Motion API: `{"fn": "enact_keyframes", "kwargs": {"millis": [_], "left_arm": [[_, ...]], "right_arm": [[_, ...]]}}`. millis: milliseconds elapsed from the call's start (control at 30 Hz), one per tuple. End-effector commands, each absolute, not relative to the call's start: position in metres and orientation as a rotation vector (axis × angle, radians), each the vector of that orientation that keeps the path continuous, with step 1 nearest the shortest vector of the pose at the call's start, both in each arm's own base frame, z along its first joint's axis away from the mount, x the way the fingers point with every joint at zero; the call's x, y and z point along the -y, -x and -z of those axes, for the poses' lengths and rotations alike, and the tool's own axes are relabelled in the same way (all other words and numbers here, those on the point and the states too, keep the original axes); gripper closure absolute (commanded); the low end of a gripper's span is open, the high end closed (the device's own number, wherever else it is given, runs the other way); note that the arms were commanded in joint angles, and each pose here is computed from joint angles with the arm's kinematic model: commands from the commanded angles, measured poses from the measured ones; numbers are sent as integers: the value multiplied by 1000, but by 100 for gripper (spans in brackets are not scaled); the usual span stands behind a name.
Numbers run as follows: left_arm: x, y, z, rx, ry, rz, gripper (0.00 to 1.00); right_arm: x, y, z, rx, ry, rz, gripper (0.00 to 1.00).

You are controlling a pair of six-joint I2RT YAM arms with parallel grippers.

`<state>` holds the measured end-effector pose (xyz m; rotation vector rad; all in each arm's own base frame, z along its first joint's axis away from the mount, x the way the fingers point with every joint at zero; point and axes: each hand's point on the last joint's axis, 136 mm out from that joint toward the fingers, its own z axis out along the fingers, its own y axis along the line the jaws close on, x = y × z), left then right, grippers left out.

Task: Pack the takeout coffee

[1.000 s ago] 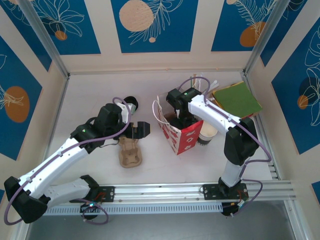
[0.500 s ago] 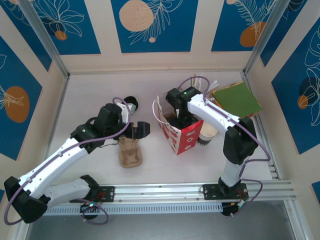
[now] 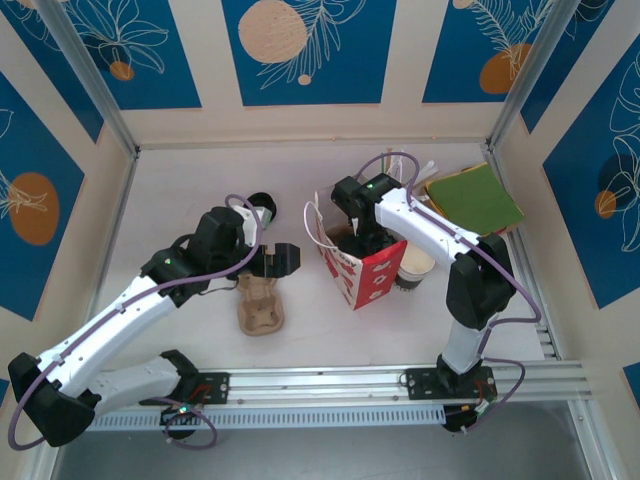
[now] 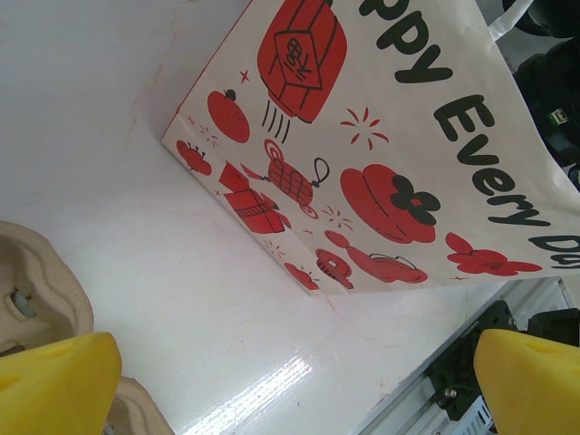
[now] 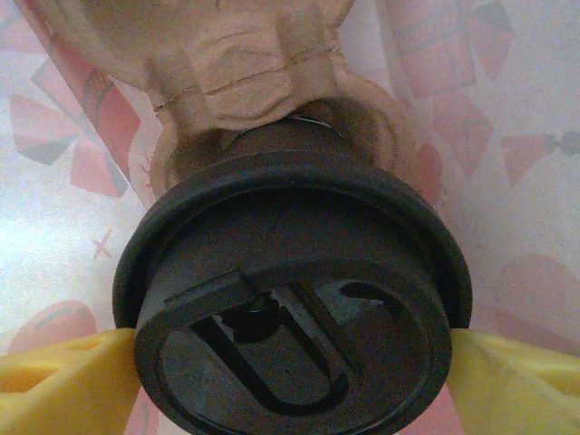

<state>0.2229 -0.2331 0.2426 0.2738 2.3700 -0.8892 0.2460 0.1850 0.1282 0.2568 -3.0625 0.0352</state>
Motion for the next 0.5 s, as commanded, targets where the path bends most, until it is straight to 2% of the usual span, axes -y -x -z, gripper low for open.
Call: {"fn": "enact_keyframes", "kwargs": {"millis": [0, 467], "left_arm": [[231, -226, -244, -2349, -290, 874, 0], [231, -226, -245, -2349, -289, 874, 0]], "right_arm": [[-185, -243, -127, 3046, -236, -64, 12], [-186, -241, -130, 3052, -237, -67, 11]]}}
